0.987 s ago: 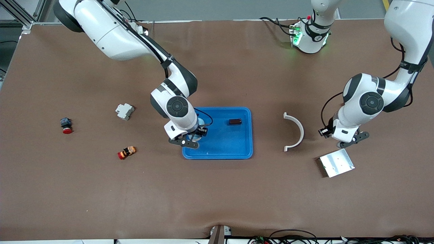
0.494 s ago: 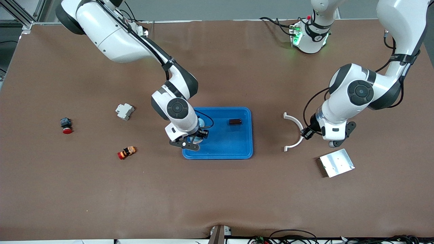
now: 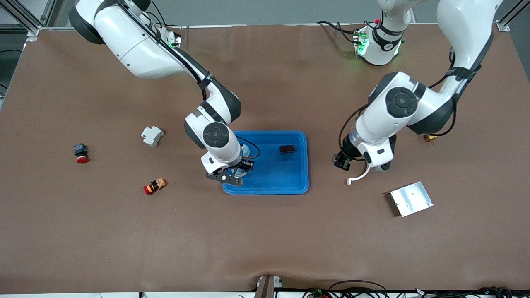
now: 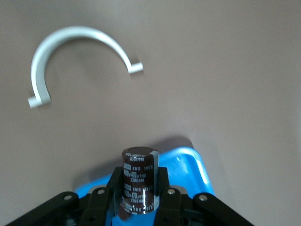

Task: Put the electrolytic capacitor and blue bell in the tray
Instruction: 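Carry the second capacitor and bell over the blue tray, then lower the capacitor with the left gripper while the right gripper releases the bell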

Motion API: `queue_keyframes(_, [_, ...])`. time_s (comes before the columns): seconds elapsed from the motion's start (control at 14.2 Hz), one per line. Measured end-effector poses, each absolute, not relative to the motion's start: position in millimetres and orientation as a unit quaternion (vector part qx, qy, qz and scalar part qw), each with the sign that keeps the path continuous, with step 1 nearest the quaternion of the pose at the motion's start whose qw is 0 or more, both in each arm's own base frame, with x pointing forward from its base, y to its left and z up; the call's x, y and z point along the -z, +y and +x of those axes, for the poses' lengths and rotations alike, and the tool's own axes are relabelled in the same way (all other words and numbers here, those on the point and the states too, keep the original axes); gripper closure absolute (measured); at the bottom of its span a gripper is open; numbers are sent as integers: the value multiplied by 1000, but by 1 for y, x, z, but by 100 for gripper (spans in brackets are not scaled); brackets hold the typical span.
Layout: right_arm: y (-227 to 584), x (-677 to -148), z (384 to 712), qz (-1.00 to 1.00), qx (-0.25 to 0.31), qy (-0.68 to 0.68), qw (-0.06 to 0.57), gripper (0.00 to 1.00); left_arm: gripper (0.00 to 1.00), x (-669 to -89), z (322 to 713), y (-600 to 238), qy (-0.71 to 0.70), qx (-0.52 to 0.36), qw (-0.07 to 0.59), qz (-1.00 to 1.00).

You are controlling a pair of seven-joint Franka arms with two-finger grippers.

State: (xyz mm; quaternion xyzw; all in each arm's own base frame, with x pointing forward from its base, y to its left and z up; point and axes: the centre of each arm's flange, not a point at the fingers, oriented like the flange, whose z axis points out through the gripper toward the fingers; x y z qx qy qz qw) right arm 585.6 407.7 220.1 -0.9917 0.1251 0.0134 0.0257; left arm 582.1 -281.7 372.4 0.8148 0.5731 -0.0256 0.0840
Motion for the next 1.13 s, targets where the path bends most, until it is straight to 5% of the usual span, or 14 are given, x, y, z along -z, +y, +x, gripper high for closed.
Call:
queue_keyframes(0.07, [407, -220, 586, -992, -13, 125, 26, 33, 67, -371, 583, -291, 587, 32, 87, 804])
queue_keyframes(0.35, [402, -223, 593, -991, -9, 131, 28, 1, 67, -342, 592, -328, 635, 33, 71, 768])
queue_keyframes(0.71, [361, -250, 626, -990, 5, 140, 29, 0, 67, -290, 586, -389, 665, 3, 38, 746])
queue_keyframes(1.13, [257, -343, 657, -995, 1, 99, -15, 0, 67, -252, 580, -418, 664, -13, 18, 748])
